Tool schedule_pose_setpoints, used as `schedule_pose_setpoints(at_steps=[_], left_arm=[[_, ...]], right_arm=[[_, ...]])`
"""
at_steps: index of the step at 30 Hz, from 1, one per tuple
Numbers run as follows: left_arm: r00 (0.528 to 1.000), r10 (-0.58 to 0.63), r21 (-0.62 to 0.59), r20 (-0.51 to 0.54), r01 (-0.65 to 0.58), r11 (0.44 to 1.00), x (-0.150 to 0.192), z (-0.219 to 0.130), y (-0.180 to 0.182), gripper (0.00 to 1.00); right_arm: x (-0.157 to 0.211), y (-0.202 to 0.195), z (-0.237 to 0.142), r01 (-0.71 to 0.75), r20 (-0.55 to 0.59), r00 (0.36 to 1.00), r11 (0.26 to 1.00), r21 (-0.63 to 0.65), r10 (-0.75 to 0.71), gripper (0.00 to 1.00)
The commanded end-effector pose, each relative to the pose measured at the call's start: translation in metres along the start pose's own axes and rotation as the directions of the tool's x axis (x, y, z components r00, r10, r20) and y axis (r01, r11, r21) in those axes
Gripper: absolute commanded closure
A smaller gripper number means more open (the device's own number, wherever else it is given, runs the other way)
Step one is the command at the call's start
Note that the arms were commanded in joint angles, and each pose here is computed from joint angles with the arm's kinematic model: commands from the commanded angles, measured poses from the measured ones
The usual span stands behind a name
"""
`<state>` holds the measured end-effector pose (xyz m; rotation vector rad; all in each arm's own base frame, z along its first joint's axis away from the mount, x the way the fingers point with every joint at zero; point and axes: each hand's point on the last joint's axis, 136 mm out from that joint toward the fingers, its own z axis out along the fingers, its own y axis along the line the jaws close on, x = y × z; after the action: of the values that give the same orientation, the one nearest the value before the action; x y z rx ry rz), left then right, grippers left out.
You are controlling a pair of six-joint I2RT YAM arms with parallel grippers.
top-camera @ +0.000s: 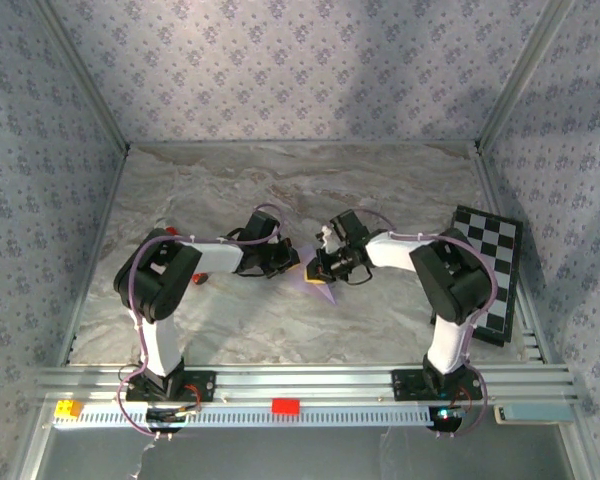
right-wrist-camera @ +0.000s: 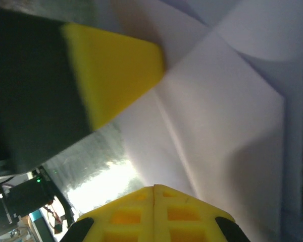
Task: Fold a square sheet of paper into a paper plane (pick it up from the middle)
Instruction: Fourth fold the wing at the center of the table.
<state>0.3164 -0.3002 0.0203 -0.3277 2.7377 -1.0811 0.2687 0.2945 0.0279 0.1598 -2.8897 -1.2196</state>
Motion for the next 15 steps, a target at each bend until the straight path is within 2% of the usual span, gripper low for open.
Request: schedule_pose_setpoints(at_steps=[1, 15], left_arm=[[1.000, -0.029, -0.140, 0.000, 0.029, 0.990, 0.008, 0.009, 0.043, 0.97], [1.000, -0.030, -0.146, -0.007, 0.028, 0.989, 0.008, 0.011, 0.045, 0.97]], right_arm=[[0.012, -0.025, 0.008, -0.053, -0.045, 0.997, 0.996, 0.075, 0.056, 0.97], [0.050, -0.034, -0.023, -0.098, -0.025, 0.995, 0.995, -0.030, 0.097, 0.93]])
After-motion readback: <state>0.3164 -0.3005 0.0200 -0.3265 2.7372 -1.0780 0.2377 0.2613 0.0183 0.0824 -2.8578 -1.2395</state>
